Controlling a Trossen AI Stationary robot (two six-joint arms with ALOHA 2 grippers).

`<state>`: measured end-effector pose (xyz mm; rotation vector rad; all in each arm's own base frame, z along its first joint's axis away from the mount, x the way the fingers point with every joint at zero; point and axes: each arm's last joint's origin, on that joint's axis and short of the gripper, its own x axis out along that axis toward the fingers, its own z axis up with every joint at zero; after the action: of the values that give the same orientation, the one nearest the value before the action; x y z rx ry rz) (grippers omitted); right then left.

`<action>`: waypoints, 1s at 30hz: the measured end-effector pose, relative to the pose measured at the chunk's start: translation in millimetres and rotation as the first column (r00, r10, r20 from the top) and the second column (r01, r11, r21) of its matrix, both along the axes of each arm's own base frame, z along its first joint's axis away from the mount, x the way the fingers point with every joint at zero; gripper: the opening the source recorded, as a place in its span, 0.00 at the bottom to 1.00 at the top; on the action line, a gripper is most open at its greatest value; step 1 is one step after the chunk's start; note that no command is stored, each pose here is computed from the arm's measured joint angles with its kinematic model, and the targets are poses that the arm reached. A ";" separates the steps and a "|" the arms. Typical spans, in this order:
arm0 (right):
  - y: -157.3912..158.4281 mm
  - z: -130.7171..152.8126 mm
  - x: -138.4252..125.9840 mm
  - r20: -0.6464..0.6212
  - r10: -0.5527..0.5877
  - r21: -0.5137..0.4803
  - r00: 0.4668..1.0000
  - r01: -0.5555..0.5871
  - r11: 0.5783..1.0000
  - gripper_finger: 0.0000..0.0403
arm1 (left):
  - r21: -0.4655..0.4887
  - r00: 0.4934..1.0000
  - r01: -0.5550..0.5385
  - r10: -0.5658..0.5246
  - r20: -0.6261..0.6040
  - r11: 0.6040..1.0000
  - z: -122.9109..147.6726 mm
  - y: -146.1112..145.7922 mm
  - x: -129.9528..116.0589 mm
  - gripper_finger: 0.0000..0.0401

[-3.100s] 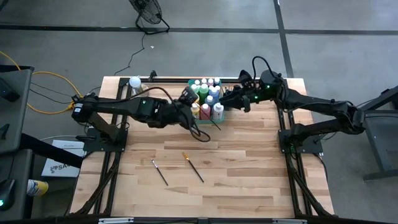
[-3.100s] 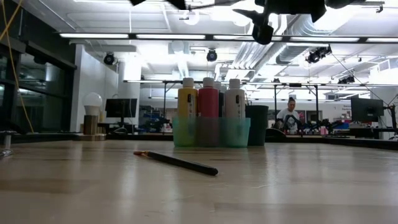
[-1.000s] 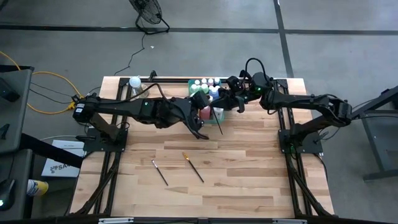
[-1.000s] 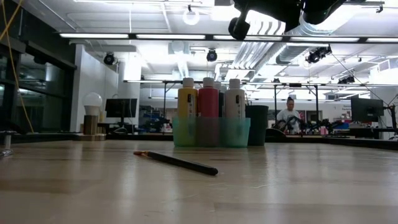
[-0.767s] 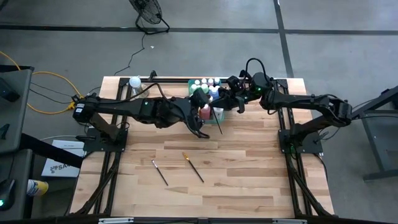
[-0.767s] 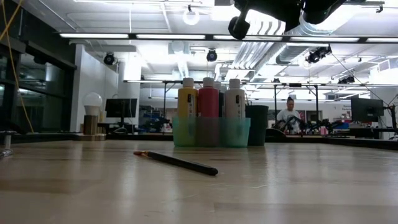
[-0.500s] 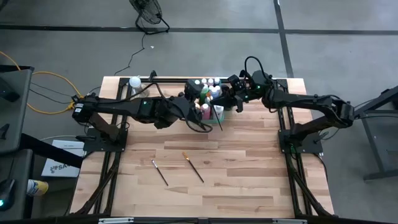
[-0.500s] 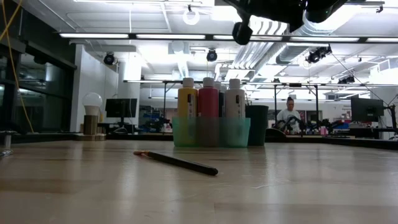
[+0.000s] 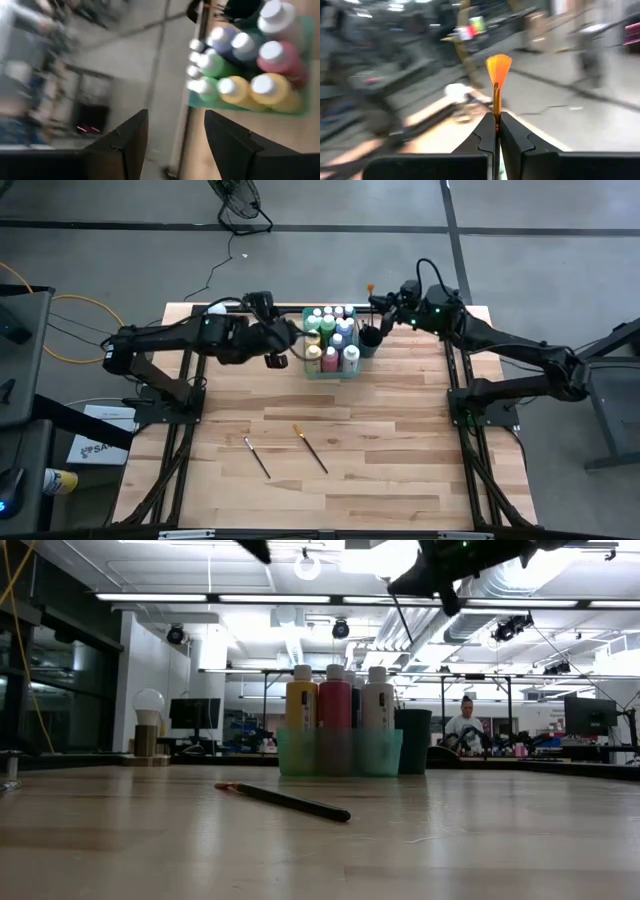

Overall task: Pick & Place Paint Supplies
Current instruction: Put the gold paint brush into the green cup

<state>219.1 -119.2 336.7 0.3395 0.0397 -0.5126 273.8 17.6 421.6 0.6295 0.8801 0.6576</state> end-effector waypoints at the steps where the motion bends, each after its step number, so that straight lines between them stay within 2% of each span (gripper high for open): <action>1: -1.6 -0.7 -0.3 -0.014 -0.052 -0.018 0.999 0.052 0.999 0.01 | -0.050 1.000 -0.020 0.020 0.018 0.999 -2.9 2.3 -0.9 0.47; 4: -7.2 -6.7 6.0 -0.044 -0.178 -0.051 0.983 0.176 0.983 0.01 | -0.134 0.997 -0.072 0.075 0.018 0.988 -14.3 6.9 -2.5 0.47; 8: -14.0 -22.4 19.7 -0.105 -0.314 -0.083 0.943 0.307 0.948 0.01 | -0.158 0.994 -0.105 0.106 -0.006 0.982 -33.4 6.1 0.2 0.47; 11: -15.6 -31.1 30.2 -0.118 -0.347 -0.093 0.930 0.338 0.937 0.01 | -0.183 0.990 -0.144 0.142 -0.024 0.973 -50.5 5.9 1.3 0.47; 16: -16.0 -49.7 44.5 -0.183 -0.426 -0.115 0.886 0.411 0.904 0.01 | -0.285 0.981 -0.193 0.189 -0.043 0.939 -78.2 4.4 1.7 0.47; 20: -18.1 -62.3 52.0 -0.221 -0.441 -0.113 0.870 0.426 0.898 0.01 | -0.366 0.980 -0.199 0.193 -0.051 0.909 -99.6 2.7 3.8 0.47; 26: -21.6 -77.0 56.6 -0.266 -0.487 -0.097 0.832 0.479 0.872 0.01 | -0.437 0.976 -0.216 0.211 -0.059 0.873 -127.4 1.2 4.8 0.47; 30: -21.1 -81.2 55.4 -0.308 -0.485 -0.100 0.819 0.479 0.872 0.01 | -0.468 0.972 -0.232 0.224 -0.075 0.853 -140.0 0.5 3.1 0.47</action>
<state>274.5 -140.4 255.5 0.2416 0.2747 -1.0744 276.9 18.1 281.6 0.0859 1.0971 0.6163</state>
